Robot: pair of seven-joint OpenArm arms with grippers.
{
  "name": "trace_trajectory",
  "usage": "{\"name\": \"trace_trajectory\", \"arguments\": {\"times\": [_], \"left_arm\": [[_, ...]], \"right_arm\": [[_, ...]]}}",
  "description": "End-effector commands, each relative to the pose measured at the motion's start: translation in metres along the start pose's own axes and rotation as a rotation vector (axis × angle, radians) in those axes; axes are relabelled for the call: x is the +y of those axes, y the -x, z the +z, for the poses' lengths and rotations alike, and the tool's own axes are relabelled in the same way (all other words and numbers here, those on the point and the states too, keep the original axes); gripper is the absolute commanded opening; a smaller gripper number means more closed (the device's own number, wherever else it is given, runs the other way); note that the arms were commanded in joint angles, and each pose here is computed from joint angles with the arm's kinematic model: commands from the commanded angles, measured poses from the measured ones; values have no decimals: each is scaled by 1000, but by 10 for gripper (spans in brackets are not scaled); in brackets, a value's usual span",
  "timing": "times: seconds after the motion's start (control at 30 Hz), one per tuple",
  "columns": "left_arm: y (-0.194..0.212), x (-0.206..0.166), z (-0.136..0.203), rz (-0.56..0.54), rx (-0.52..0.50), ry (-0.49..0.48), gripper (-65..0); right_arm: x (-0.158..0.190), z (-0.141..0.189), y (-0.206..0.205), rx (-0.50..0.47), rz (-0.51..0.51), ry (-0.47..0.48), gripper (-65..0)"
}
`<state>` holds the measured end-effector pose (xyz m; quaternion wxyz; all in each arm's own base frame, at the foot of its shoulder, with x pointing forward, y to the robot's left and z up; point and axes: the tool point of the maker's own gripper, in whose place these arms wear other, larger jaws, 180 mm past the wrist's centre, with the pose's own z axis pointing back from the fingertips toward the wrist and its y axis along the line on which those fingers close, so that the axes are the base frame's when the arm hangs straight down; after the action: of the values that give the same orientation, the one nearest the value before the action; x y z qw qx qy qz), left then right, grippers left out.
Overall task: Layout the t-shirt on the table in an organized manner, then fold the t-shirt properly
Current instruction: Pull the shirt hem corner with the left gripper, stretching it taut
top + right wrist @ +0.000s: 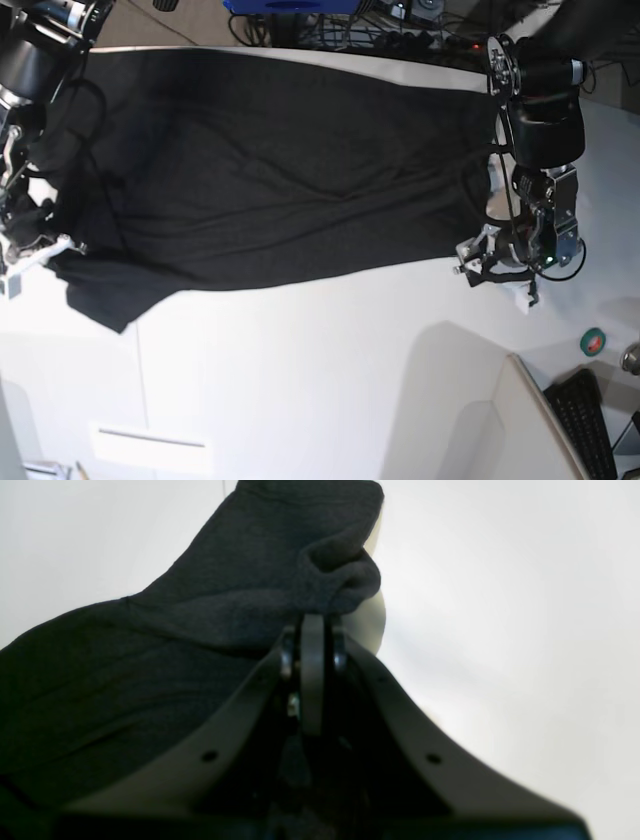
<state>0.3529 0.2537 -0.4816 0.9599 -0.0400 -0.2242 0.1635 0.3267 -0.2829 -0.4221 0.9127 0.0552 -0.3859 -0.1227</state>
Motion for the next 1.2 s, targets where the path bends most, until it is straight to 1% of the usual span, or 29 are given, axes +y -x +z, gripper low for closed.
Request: {"name": "trace_trajectory", "arguments": {"times": [0.0, 0.1, 0.3, 0.33, 0.37, 0.4, 0.43, 0.53, 0.67, 0.77, 0.93, 1.0, 1.1, 1.17], "left_arm": [[-1, -11, 0, -18, 10, 28, -211], [4, -13, -2, -34, 21, 26, -230], [5, -13, -2, -33, 22, 27, -234], [5, -13, -2, -34, 23, 27, -239], [5, -14, -2, -38, 24, 28, -263], [6, -14, -2, -39, 25, 28, -316], [6, -15, -3, -43, 26, 29, -393], [6, -15, -3, -43, 26, 29, -650], [-4, -19, -1, -42, 8, 34, -650], [-25, -27, 5, -45, -31, 47, -650], [-62, -41, 15, -49, -97, 71, -650], [-75, -48, 19, -51, -118, 83, -650], [-90, -66, 24, -57, -144, 109, -650], [-98, -78, 27, -75, -156, 128, -650]], "right_arm": [[-2, 3, -22, -60, 11, 1, -650], [-2, 3, -22, -60, 11, 1, -650], [-2, 3, -22, -60, 11, 1, -650], [-2, 3, -22, -60, 11, 1, -650], [-2, 3, -22, -60, 11, 1, -650], [-2, 3, -22, -60, 11, 1, -650], [-2, 3, -22, -60, 11, 1, -650], [-2, 3, -22, -62, 9, 0, -650], [-2, -13, -12, -19, -35, -16, -650], [-11, -19, -17, -37, -47, -8, -650], [-4, -36, -32, -22, 23, -36, -650], [-5, -42, -41, -34, 30, -39, -650], [-14, -48, -62, -99, 9, -31, -650], [-15, -52, -75, -127, 17, -33, -650]]}}
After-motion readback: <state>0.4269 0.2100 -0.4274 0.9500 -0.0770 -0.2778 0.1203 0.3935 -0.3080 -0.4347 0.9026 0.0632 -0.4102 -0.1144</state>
